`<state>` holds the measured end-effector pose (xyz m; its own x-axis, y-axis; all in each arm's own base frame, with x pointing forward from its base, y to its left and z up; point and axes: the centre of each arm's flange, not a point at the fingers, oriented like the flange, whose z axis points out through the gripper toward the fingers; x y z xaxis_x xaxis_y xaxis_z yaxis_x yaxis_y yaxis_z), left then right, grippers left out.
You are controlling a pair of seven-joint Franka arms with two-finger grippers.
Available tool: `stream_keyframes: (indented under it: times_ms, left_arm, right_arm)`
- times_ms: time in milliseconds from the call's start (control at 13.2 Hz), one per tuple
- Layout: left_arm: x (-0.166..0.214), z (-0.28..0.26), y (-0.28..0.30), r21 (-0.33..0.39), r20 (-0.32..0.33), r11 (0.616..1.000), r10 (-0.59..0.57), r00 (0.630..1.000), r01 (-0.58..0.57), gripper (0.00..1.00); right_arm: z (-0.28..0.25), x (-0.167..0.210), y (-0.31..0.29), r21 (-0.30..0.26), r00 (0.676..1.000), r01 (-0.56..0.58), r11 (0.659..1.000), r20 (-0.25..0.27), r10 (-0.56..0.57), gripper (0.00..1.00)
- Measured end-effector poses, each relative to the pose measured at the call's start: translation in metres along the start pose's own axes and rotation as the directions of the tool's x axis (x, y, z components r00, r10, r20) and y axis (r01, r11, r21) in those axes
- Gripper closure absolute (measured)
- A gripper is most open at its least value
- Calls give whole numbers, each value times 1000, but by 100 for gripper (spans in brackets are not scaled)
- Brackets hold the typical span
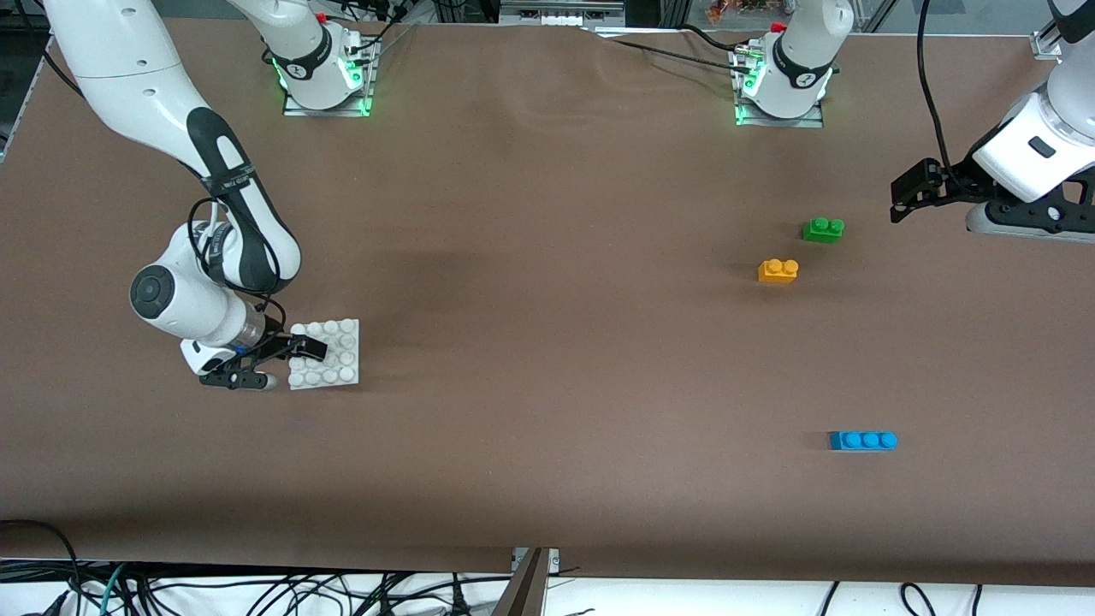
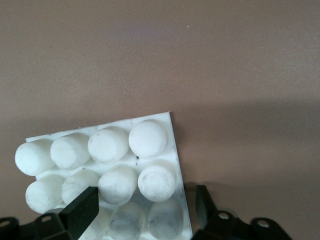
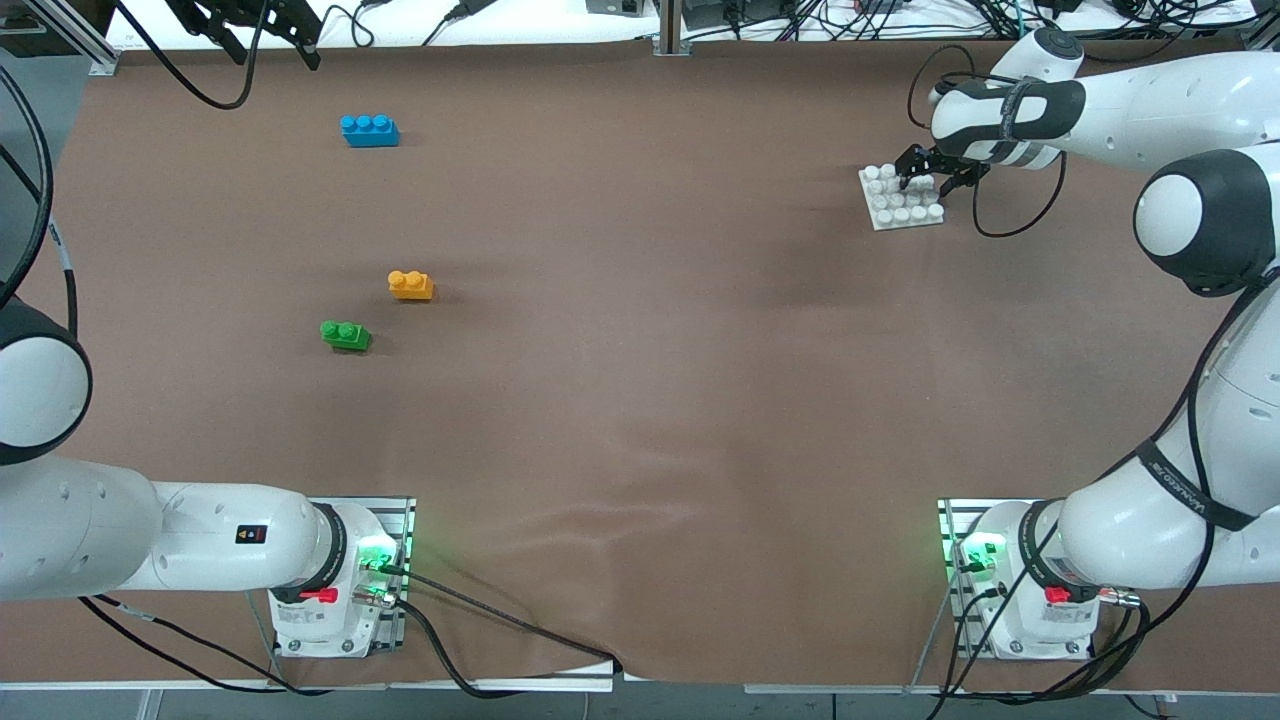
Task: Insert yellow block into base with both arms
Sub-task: 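Close the right gripper on the white base plate's edge, then slide the white base plate toward the table middle with the right gripper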
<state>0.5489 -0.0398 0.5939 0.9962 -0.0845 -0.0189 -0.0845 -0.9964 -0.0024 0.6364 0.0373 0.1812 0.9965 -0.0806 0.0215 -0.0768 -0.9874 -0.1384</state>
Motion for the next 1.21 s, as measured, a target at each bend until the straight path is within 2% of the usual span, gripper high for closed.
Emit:
stream_keyframes:
  times_ms: [75,302,679,981,1208]
  left_arm:
    - [0,0,0,0,0,1000,0,1000,0,0]
    - [0,0,0,0,0,1000,0,1000,0,0]
    - [0,0,0,0,0,1000,0,1000,0,0]
    - [0,0,0,0,0,1000,0,1000,0,0]
    - [0,0,0,0,0,1000,0,1000,0,0]
  right_arm:
    - [0,0,-2,2,1000,2,1000,-1,-2,26]
    - [-1,1,-5,6,1000,3,1000,-5,-3,32]
    - [3,-3,-35,17,999,45,999,-14,-45,32]
    - [10,-11,-86,19,992,114,993,-52,-112,32]
    - [17,-24,-136,30,994,77,997,-77,-74,32]
